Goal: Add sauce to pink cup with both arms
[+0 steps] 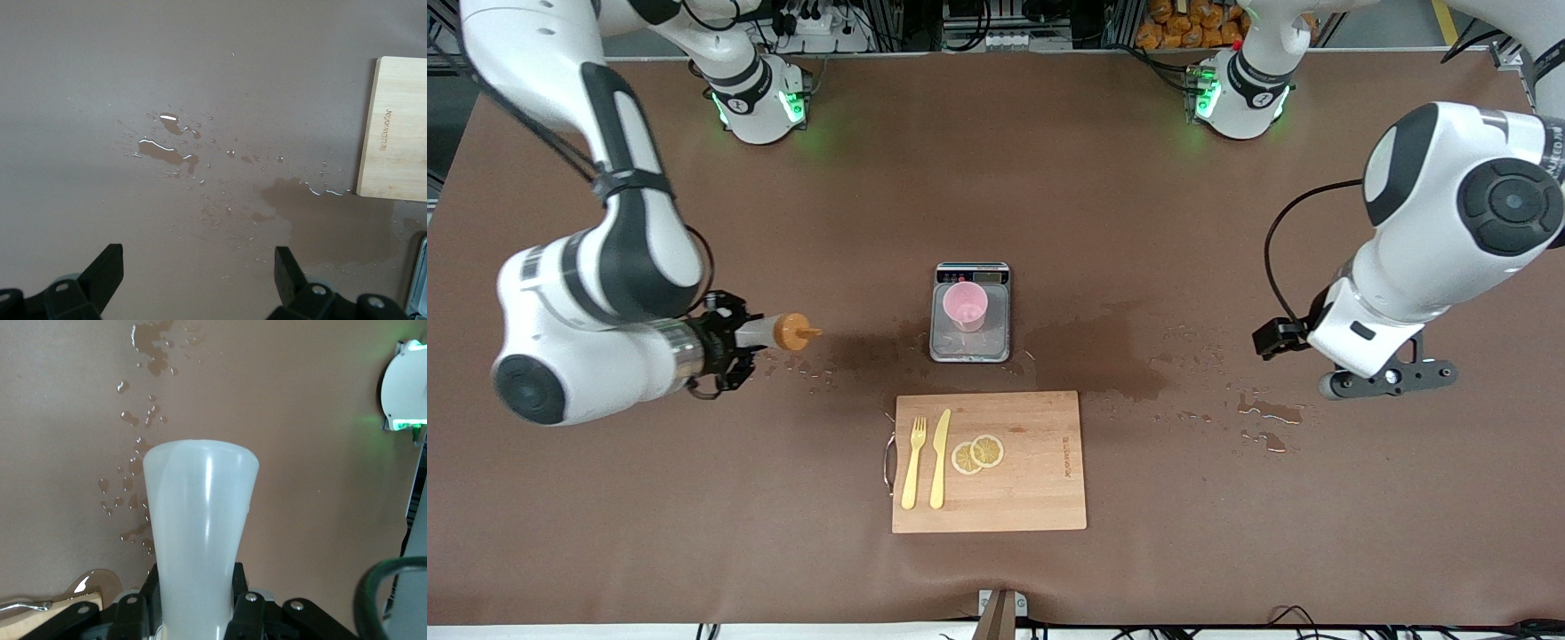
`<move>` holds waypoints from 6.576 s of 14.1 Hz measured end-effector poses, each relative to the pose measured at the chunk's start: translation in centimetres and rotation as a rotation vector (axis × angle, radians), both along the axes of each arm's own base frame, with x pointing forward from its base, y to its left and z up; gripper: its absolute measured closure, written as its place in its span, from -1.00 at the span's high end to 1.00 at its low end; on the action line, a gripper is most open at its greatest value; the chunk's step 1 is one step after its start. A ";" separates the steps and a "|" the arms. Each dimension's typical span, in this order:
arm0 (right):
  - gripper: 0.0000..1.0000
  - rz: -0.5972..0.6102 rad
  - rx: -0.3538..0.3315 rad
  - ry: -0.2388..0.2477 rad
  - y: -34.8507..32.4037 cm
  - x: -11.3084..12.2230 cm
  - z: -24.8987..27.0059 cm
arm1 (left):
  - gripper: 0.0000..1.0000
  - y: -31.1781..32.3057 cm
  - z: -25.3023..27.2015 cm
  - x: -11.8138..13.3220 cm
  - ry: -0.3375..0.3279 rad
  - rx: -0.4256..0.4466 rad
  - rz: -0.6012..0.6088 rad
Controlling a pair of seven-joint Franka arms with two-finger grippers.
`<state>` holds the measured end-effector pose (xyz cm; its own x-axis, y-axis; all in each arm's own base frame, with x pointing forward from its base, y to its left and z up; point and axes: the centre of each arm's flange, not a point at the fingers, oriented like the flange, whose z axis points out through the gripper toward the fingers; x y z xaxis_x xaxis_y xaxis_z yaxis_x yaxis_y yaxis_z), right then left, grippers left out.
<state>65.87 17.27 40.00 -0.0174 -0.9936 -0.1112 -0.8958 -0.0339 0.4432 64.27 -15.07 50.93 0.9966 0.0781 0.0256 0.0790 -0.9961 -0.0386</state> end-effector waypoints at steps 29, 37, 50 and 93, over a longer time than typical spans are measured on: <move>-0.21 0.157 -0.621 -0.097 18.4 -10.1 -1.8 | 1.00 4.5 0.0 0.7 0.016 -0.040 -0.023; -0.27 0.168 -0.640 -0.087 18.5 -10.1 -3.1 | 1.00 4.6 0.4 0.7 0.011 -0.051 -0.018; -0.28 0.105 -0.203 0.041 4.8 -3.2 1.8 | 1.00 5.5 8.0 -4.6 0.061 -0.015 -0.138; 0.78 0.032 1.191 -0.227 -40.6 -7.2 -27.1 | 1.00 8.3 14.3 -9.5 0.062 -0.085 -0.140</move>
